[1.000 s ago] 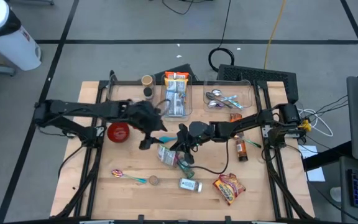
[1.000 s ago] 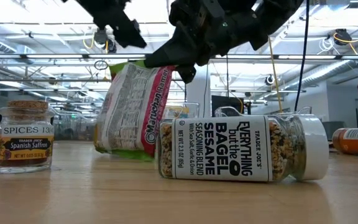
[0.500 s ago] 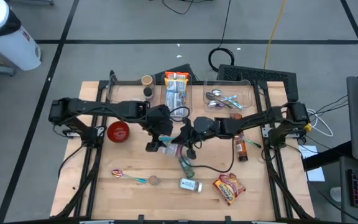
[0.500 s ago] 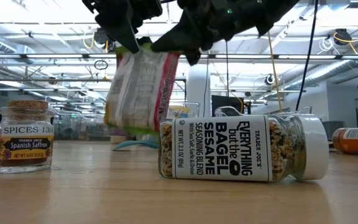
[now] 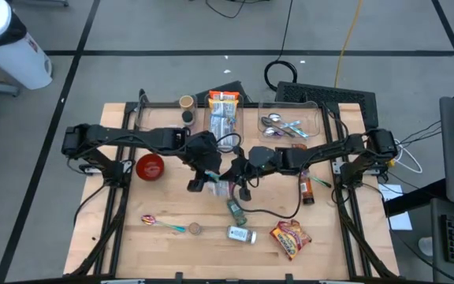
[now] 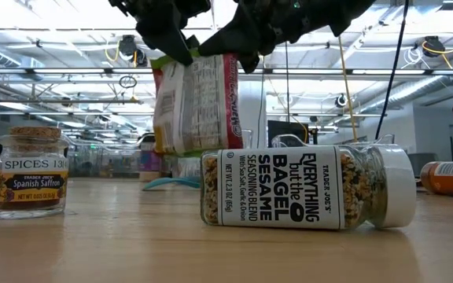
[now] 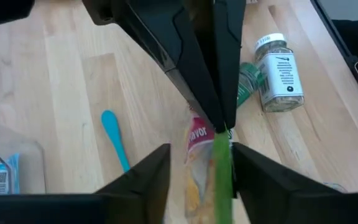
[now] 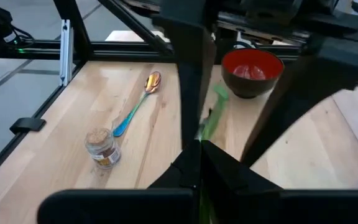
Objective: Pick & Place Food Item
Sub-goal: Put the green noodle pack into the middle transparent bin
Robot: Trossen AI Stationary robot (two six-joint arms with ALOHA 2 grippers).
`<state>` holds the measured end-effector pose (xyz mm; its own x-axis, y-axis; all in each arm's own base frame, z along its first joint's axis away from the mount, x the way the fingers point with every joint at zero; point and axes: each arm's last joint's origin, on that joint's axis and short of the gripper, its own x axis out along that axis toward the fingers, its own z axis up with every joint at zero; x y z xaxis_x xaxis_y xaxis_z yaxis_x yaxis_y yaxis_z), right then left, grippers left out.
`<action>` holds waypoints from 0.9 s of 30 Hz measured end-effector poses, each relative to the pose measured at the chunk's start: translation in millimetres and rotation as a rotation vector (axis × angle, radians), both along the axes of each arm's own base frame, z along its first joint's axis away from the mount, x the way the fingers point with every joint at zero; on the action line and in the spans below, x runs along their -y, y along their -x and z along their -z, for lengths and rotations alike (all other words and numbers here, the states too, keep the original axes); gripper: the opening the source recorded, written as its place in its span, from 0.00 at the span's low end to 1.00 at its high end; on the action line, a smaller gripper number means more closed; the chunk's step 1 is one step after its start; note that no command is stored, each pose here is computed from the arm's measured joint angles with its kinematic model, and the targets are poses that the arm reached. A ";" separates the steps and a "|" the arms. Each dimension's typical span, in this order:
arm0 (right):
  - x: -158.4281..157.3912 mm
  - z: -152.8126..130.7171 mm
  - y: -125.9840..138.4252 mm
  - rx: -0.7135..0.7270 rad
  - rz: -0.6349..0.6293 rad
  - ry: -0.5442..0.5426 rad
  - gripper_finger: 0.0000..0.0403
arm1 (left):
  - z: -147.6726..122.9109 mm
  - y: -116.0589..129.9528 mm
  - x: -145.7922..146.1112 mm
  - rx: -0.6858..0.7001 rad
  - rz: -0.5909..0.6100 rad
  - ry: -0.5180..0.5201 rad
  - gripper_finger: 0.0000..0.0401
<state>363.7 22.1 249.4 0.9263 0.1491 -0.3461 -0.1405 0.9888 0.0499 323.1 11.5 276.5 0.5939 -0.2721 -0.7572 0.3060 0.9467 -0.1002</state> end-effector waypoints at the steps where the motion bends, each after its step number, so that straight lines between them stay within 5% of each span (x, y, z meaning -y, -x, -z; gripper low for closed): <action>1: 0.0 -0.2 0.0 0.001 0.000 0.000 0.00 | 0.0 0.0 0.0 0.000 0.000 0.000 0.36; 9: 0.0 -0.6 -0.1 0.005 0.002 -0.001 0.00 | 0.0 0.0 0.0 0.018 0.053 -0.042 0.03; 16: 1.1 0.0 0.0 0.001 0.031 0.021 0.05 | -5.4 0.7 -2.0 0.008 0.047 -0.110 0.01; 27: 11.3 -14.8 7.2 0.033 0.109 0.072 0.39 | -62.6 5.3 -28.2 0.016 -0.047 -0.223 0.01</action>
